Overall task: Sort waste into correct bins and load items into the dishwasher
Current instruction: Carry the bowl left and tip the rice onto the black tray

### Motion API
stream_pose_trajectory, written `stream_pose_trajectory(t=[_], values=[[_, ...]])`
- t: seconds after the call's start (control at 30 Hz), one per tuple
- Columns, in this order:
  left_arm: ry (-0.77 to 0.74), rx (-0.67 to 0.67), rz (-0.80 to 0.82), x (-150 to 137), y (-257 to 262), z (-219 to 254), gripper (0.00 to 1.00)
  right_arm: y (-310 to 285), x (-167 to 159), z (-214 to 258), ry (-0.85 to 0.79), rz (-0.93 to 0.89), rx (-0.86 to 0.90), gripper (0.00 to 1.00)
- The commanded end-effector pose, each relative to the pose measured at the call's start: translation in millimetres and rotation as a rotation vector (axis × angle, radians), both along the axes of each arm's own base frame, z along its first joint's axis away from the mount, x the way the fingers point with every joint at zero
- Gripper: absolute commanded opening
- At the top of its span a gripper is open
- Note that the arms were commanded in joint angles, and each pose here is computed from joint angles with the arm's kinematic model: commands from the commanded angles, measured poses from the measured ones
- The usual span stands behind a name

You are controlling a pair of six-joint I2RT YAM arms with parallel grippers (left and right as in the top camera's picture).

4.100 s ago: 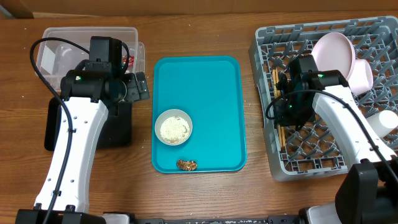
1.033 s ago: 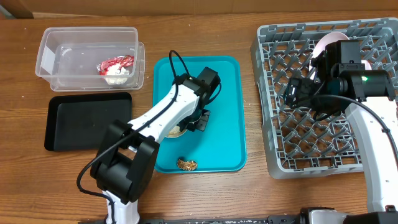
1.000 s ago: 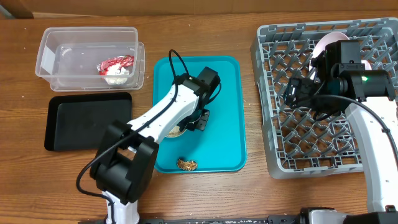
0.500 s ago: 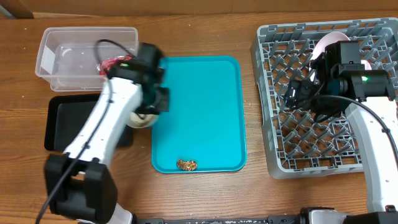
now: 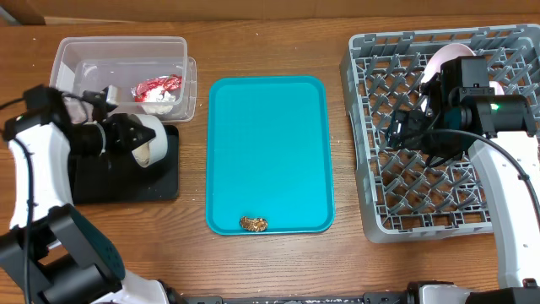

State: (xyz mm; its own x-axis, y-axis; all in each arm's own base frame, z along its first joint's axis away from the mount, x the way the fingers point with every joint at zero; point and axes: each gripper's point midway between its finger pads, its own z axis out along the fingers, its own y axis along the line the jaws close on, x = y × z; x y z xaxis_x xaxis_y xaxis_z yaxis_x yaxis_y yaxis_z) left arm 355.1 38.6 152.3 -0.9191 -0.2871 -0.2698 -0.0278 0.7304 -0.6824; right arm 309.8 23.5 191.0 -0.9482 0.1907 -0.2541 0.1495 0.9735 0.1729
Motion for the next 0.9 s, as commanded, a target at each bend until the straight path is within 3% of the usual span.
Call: stream_pose_trajectory(t=[0.0, 0.37, 0.57, 0.73, 0.87], values=[[-0.093, -0.243, 0.023, 0.9, 7.8, -1.9, 0.04, 0.0, -0.2, -1.7, 0.004, 0.003, 0.001, 0.91], [-0.206, -0.597, 0.203, -2.1, 58.2, -20.9, 0.04, 0.0, -0.4, -1.8, 0.005, 0.003, 0.001, 0.91], [-0.261, -0.641, 0.222, 2.0, 61.2, -9.5, 0.04, 0.0, -0.4, -1.8, 0.005, 0.002, 0.001, 0.91], [-0.246, -0.676, 0.241, 1.2, 60.1, -5.0, 0.04, 0.0, -1.0, -1.9, 0.007, 0.002, 0.001, 0.91], [-0.139, -0.809, 0.321, -0.1, 58.5, 5.6, 0.04, 0.0, -0.9, -1.9, 0.007, 0.002, 0.001, 0.91]])
